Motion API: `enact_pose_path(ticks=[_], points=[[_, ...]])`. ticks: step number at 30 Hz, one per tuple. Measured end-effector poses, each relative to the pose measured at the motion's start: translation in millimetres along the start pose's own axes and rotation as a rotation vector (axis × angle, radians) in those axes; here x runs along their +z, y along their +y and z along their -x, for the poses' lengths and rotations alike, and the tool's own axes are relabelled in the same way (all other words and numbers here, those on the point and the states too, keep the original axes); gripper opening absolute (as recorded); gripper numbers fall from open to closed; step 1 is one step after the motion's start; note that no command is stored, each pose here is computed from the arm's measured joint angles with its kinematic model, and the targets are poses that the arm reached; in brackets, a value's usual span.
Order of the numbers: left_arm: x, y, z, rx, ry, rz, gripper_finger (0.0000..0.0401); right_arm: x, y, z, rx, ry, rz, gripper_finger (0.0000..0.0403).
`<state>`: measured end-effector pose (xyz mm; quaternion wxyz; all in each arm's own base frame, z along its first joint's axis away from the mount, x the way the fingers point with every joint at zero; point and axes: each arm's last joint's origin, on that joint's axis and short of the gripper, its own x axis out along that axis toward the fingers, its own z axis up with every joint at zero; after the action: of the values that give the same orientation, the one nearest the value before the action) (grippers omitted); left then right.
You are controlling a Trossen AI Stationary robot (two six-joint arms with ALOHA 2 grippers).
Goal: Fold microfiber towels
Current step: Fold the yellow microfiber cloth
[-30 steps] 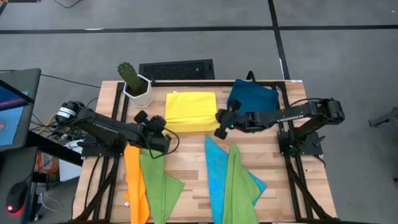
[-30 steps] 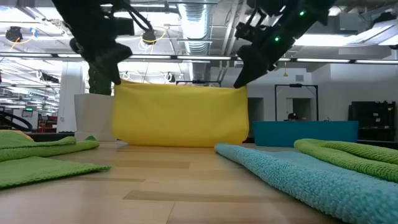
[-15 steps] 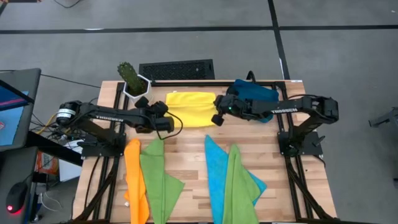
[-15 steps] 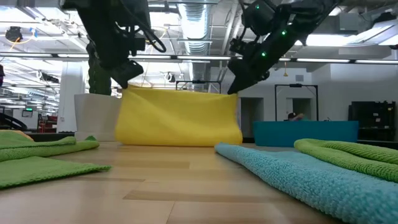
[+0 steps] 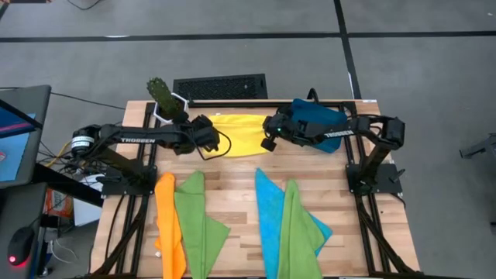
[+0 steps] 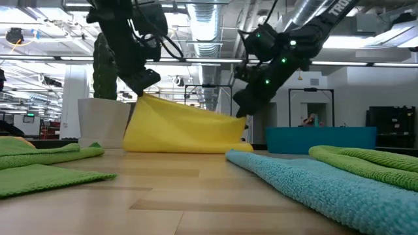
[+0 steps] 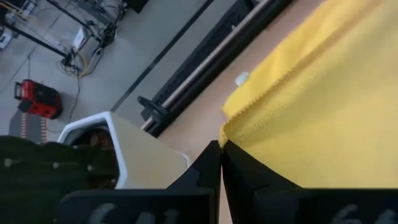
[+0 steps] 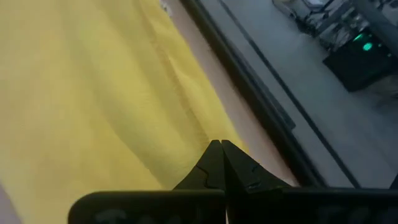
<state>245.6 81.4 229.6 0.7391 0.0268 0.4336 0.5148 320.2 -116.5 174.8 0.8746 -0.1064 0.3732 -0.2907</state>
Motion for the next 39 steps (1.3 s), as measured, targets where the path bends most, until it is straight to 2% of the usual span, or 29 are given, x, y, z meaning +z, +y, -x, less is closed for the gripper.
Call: enact_pose_path(ticks=[8,13,21,31,39], points=[[2,2,-3,-0.003,0.002,-0.019,0.0002,16,-11,32,-0.002,-0.075,-0.019,0.0008],[3,4,-6,-0.010,0.008,-0.004,0.0002,10,-14,22,-0.008,-0.039,-0.051,0.0008],[11,6,-13,-0.011,-0.025,0.042,0.0002,-6,-1,-5,0.001,0.044,-0.012,0.0008],[10,0,-22,-0.039,0.001,0.014,0.0002,4,-7,12,-0.055,0.007,0.007,0.0008],[12,-5,-32,-0.030,-0.001,0.003,0.0002,-5,-14,0,-0.048,0.054,-0.016,0.0008]])
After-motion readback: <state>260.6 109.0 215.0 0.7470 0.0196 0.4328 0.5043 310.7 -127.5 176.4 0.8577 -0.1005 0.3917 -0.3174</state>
